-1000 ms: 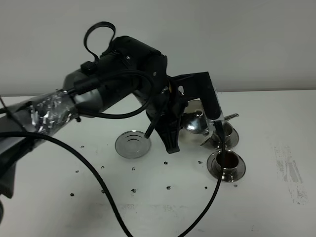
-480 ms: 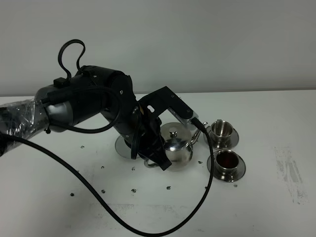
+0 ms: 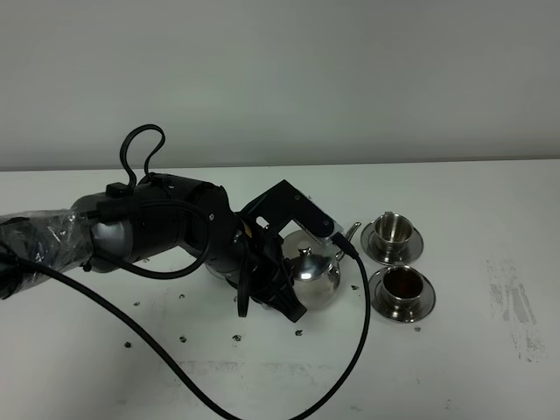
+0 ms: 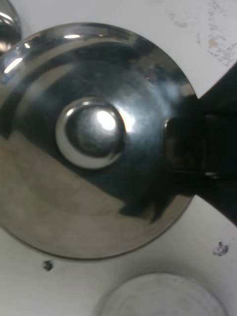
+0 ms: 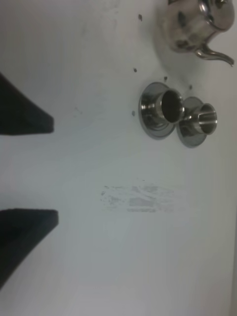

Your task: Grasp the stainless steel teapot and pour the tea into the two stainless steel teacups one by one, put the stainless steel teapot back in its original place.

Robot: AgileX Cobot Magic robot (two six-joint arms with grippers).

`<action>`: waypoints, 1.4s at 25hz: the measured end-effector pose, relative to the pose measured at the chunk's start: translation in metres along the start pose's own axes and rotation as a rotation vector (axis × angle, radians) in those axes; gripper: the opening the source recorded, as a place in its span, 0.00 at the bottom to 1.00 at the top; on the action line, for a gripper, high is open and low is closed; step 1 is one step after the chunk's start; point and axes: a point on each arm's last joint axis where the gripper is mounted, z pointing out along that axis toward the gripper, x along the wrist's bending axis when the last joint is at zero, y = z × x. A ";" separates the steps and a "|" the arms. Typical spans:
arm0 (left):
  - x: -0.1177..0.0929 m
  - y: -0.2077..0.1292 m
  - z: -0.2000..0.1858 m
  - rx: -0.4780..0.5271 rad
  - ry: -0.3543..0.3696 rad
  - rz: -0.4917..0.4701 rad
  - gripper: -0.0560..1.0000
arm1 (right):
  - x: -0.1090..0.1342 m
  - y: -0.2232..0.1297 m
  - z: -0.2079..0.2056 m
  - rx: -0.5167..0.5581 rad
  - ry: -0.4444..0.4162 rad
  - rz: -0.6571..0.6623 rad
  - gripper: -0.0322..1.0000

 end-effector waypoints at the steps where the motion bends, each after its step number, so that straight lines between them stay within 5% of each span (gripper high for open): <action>1: 0.000 -0.001 0.001 0.004 -0.002 -0.001 0.26 | 0.000 0.000 0.000 0.000 0.000 0.000 0.36; 22: 0.002 0.008 -0.012 -0.004 0.004 0.020 0.26 | 0.000 0.000 0.000 0.000 0.000 0.000 0.36; 35: 0.051 0.073 -0.031 -0.052 0.103 0.087 0.26 | 0.000 0.000 0.000 0.000 0.000 0.000 0.36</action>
